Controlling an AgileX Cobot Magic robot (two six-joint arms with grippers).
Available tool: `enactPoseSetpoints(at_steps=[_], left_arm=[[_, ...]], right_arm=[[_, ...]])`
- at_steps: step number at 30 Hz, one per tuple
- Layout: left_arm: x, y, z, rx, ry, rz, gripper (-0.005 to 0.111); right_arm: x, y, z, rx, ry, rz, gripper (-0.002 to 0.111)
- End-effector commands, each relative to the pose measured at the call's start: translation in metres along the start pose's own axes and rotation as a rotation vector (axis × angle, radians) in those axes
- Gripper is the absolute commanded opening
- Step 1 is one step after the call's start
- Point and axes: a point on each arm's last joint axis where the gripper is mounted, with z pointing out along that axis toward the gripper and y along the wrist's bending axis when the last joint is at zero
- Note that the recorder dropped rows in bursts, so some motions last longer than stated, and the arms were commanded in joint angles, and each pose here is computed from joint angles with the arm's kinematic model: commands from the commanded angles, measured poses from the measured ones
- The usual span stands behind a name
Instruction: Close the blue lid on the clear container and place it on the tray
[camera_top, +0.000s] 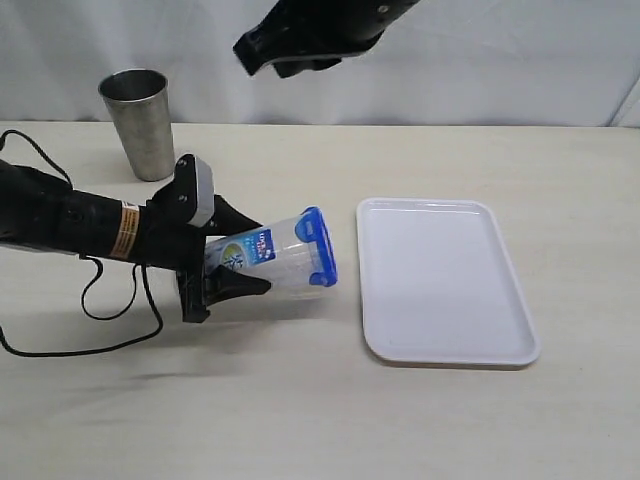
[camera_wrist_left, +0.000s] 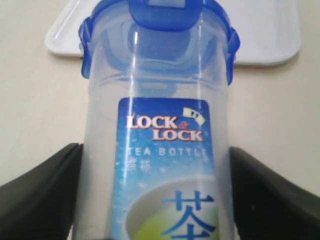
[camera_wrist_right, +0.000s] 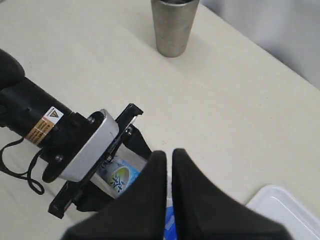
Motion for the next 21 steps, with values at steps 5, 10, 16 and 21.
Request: enactPoseSetpoints(at_steps=[5, 10, 16, 21], left_arm=[[-0.037, -0.002, -0.008, 0.008, -0.374, 0.061, 0.000], [-0.046, -0.001, -0.013, -0.001, -0.383, 0.092, 0.000], [-0.052, -0.003, -0.013, 0.003, -0.391, 0.102, 0.000], [-0.057, -0.006, -0.007, 0.005, -0.404, 0.098, 0.000]], right_arm=[[0.058, -0.051, -0.031, 0.116, 0.065, 0.218, 0.004], [0.120, -0.091, -0.006, 0.155, 0.185, 0.400, 0.004], [0.144, -0.098, 0.028, 0.081, 0.153, 0.534, 0.004], [0.135, -0.077, 0.047, -0.162, 0.095, 0.524, 0.004]])
